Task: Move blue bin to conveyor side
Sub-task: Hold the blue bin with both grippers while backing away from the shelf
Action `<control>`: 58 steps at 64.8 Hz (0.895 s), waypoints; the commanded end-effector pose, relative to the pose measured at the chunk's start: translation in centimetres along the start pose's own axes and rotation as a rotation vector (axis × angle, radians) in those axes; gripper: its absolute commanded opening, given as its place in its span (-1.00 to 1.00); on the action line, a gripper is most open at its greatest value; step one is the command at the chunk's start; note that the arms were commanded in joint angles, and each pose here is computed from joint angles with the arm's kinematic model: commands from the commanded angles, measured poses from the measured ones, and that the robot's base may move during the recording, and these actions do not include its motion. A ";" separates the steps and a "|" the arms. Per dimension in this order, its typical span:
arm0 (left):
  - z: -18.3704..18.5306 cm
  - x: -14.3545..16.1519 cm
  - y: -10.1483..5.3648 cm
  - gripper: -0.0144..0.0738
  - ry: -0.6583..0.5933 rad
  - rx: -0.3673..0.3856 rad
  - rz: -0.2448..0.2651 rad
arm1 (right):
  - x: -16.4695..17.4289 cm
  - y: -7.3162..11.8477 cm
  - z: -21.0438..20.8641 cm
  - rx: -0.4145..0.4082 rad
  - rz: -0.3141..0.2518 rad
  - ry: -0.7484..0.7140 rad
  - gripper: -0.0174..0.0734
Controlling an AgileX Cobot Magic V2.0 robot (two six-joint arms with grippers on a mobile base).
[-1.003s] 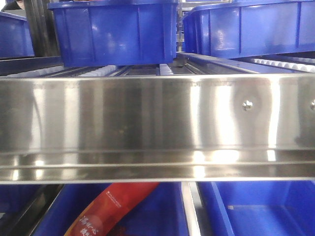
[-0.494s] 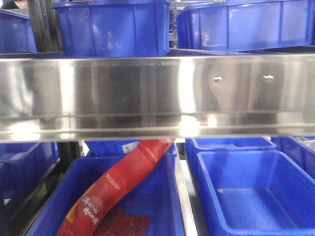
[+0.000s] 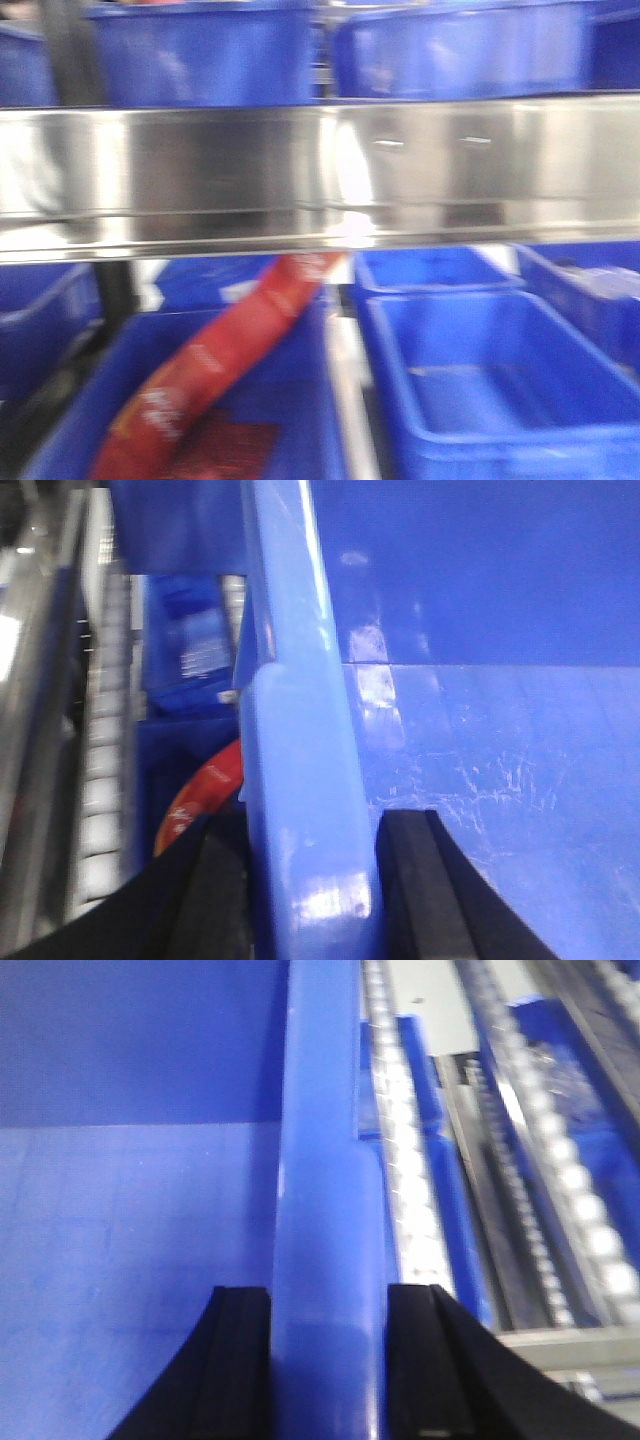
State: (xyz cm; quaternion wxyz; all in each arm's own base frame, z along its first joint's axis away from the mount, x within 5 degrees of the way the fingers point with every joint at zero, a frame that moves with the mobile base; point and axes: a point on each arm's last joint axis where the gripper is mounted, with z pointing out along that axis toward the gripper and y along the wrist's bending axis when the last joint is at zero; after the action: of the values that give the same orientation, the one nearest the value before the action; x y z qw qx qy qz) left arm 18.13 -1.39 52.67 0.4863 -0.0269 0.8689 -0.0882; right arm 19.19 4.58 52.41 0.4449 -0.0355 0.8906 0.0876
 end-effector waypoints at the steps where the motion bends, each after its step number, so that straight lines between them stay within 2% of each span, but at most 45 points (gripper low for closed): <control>1: -1.3 -1.0 -0.2 -0.73 -0.134 0.004 0.025 | -0.9 -0.6 -1.3 0.058 -0.027 -0.134 -0.81; 58: -1.3 -1.0 -0.2 -0.73 -0.134 0.004 0.025 | -0.9 -0.6 -1.3 0.058 -0.027 -0.134 -0.81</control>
State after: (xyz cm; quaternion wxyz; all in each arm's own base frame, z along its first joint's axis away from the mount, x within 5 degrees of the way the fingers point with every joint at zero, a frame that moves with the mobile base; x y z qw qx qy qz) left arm 18.12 -1.40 52.67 0.4862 -0.0268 0.8689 -0.0891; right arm 19.19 4.58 52.41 0.4449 -0.0355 0.8906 0.0876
